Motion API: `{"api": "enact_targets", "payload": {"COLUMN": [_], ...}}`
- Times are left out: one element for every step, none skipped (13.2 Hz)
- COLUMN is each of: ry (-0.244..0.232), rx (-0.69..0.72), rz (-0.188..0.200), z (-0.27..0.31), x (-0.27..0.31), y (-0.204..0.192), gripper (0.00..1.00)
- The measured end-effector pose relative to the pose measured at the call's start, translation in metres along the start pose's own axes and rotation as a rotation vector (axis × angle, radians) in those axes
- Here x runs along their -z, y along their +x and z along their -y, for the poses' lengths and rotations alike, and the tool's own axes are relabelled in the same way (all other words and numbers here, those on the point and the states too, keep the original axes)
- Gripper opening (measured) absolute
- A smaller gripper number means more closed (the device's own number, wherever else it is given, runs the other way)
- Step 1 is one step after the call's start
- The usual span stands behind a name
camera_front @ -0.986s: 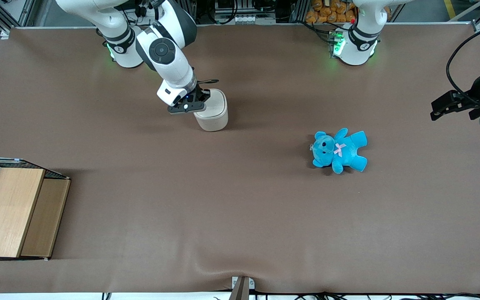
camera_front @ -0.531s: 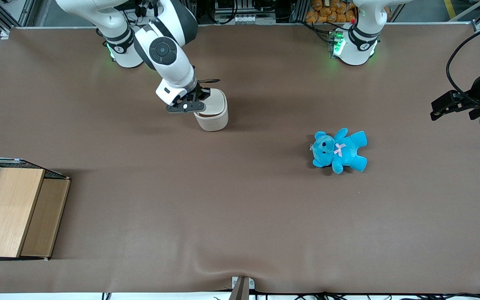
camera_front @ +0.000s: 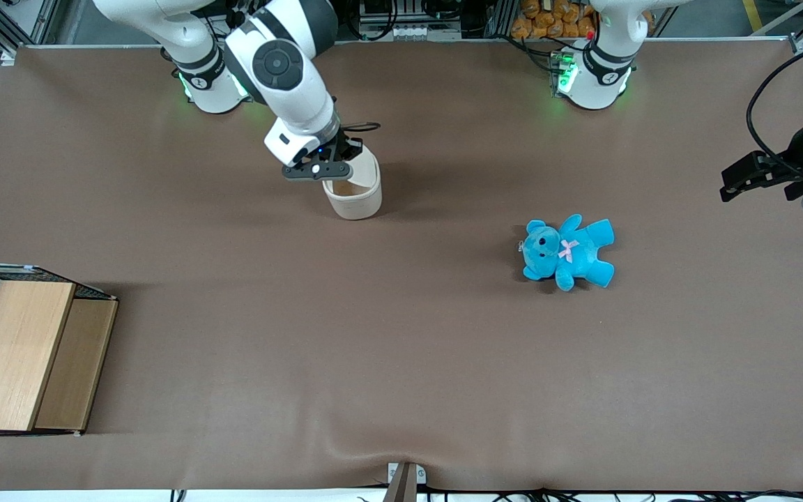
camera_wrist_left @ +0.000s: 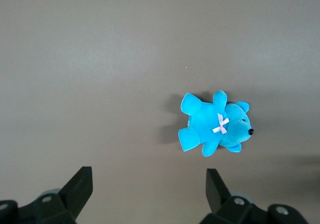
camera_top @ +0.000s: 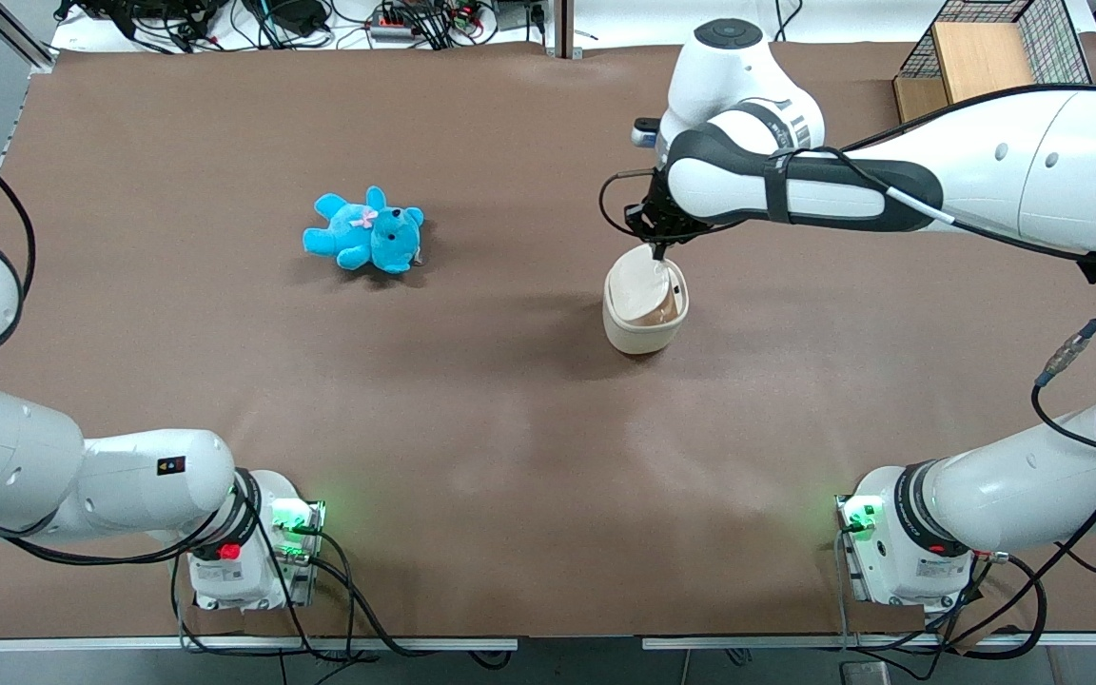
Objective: Open trash can with right arm
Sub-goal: 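Lift the lid edge upward with the right gripper, swinging it open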
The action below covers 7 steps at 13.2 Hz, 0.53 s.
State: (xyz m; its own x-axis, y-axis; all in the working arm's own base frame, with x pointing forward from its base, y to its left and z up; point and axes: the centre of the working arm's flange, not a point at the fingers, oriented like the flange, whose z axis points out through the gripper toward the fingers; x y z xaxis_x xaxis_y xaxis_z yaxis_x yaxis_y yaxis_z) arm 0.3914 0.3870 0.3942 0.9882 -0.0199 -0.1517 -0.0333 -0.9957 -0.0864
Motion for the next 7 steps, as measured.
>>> {"api": "enact_targets", "payload": {"ry": [0.011,0.024,0.033,0.037,0.039,0.041,0.041], "rx": [-0.013,-0.028,-0.038,-0.043,-0.044,-0.049,-0.057], "rz": [-0.008,-0.013,-0.014,-0.012,-0.006,0.001,0.009], "z": [0.006,0.012,0.017,0.02,0.024,0.028,0.03], "x": [0.006,0.012,0.019,0.027,0.035,0.045,0.056], "y": [-0.002,-0.003,-0.003,-0.003,-0.002,-0.001,0.0], "gripper": [0.01,0.01,0.05,0.05,0.1,0.21,0.3]}}
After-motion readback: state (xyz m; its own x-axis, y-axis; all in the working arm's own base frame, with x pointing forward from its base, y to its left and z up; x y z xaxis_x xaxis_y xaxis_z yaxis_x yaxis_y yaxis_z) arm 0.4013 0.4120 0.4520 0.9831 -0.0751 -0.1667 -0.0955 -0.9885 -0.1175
